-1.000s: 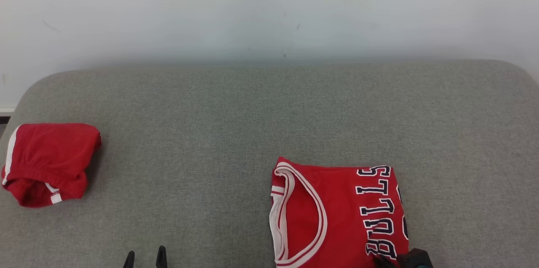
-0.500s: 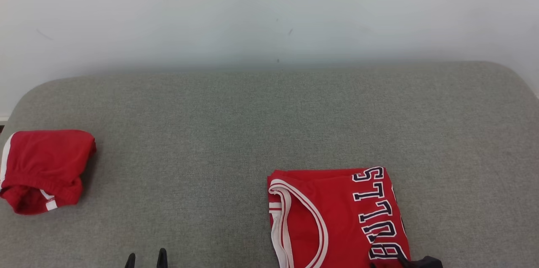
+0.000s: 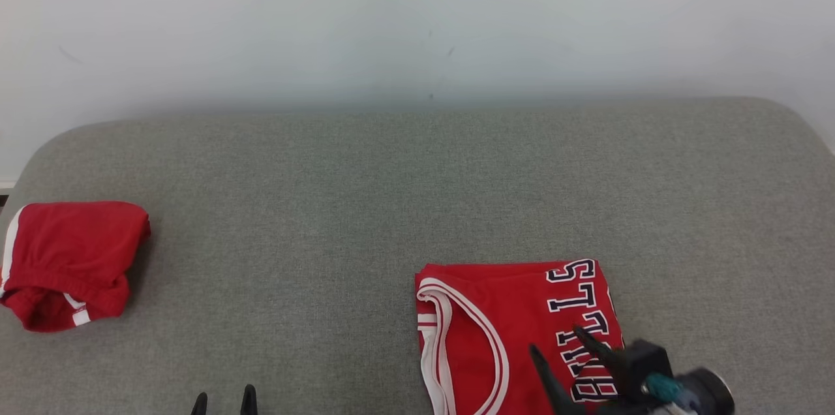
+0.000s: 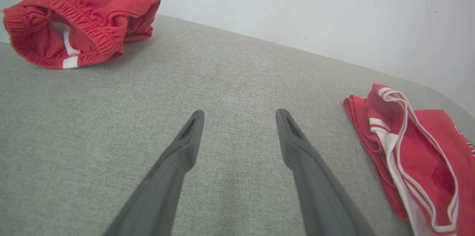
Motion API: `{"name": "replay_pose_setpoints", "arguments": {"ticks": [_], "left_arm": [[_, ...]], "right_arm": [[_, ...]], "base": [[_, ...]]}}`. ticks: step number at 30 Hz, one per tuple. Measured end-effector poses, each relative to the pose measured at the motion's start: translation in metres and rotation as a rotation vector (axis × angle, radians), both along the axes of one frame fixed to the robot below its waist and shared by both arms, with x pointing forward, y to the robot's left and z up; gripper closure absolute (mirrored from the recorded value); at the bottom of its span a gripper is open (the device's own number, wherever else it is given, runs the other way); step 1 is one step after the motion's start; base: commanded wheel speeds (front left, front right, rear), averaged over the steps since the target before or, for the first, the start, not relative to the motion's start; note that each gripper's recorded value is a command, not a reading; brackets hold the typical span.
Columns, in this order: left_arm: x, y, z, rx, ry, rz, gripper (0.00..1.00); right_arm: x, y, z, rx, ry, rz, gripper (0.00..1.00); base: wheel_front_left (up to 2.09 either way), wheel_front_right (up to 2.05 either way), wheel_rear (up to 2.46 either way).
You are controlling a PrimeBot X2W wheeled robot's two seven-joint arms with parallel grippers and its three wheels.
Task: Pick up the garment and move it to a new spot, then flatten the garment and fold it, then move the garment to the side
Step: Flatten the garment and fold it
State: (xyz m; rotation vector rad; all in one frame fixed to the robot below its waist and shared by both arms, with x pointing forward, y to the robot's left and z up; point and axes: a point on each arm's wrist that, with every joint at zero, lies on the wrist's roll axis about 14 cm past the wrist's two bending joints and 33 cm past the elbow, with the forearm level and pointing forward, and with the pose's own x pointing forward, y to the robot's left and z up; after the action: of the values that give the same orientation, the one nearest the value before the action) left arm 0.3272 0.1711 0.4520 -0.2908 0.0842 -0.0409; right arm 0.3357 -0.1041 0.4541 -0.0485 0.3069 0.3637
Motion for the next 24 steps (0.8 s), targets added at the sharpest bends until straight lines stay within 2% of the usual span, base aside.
{"name": "replay_pose_setpoints", "arguments": {"ticks": [4,10,24], "left_arm": [[0.001,-0.001,0.000,0.000,0.000,-0.002,0.00],[0.005,0.001,0.004,-0.001,-0.014,0.004,0.00],[0.001,0.017,-0.005,0.005,0.021,0.061,0.00]], "right_arm": [[0.017,0.014,0.017,-0.027,-0.010,0.052,0.00],[0.039,0.040,0.017,-0.068,0.061,0.136,0.00],[0.077,0.079,-0.012,-0.158,0.208,0.281,0.00]], "base": [[0.00,0.00,0.00],[0.00,0.00,0.00],[0.00,0.00,0.00]]}}
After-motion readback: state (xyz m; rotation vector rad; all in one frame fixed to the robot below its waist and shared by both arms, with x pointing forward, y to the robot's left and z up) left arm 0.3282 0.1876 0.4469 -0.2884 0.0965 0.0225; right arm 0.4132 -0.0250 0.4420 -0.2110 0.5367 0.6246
